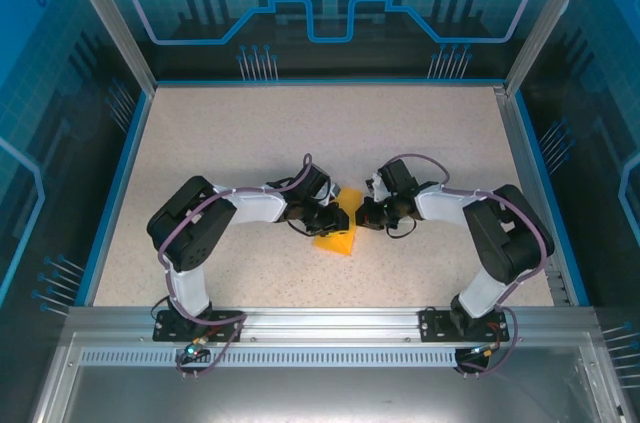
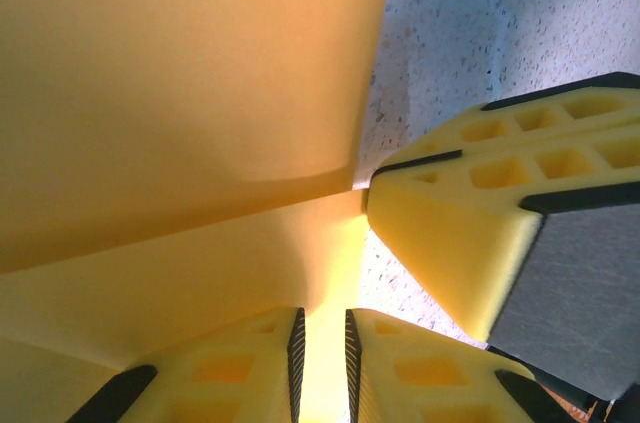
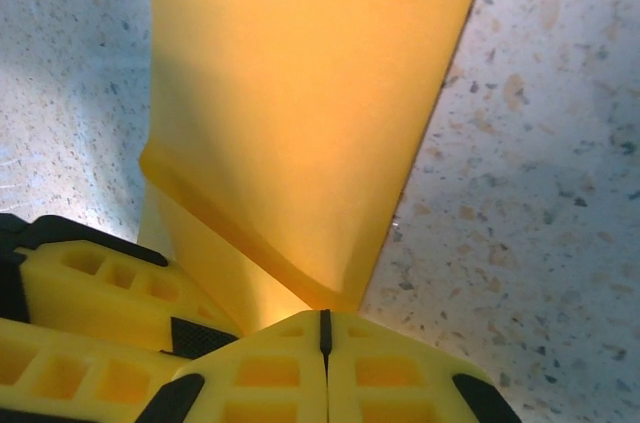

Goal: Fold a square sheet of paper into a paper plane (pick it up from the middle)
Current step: Fold the triangle a second time at the center of the table.

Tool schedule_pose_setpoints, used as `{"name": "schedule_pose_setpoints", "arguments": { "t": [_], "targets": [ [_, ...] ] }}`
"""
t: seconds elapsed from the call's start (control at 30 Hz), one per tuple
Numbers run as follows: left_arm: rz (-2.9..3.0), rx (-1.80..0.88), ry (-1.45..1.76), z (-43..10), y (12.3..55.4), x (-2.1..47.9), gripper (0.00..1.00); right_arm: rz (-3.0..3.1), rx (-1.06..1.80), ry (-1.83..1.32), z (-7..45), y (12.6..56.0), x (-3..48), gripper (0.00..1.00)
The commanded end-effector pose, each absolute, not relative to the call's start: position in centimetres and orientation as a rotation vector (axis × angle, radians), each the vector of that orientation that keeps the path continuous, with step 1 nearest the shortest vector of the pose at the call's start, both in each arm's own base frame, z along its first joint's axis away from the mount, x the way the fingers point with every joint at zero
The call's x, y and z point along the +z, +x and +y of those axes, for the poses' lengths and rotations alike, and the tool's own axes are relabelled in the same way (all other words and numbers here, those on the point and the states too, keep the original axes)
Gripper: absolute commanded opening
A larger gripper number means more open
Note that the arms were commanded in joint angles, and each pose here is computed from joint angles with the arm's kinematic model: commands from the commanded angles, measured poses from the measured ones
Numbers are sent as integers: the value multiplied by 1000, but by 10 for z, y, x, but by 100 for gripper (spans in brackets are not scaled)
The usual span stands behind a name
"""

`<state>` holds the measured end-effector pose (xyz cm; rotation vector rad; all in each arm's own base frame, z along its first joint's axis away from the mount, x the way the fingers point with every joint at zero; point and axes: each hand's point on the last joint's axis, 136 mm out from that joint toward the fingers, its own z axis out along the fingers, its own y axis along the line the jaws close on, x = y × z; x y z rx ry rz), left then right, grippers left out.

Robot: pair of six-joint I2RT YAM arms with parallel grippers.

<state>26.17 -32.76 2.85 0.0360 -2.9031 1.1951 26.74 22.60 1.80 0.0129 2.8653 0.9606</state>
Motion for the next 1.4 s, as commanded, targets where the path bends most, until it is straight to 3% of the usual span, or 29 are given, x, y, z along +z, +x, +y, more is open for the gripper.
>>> {"name": "schedule_pose_setpoints", "arguments": {
  "t": [0.0, 0.53, 1.0, 1.37],
  "targets": [
    [-2868, 1165, 16, -327, 256, 22, 22, 2895, 958, -14, 230, 262, 12, 5],
    [-2871, 1148, 17, -325, 253, 21, 22, 2883, 978, -30, 234, 264, 13, 5],
    [-2893, 1284, -39, -330, 258, 57, 22, 2872, 993, -45, 236, 266, 15, 5],
    [-2897, 1146, 23, -325, 259, 27, 22, 2883, 983, -46, 236, 267, 12, 5]
  ]
}}
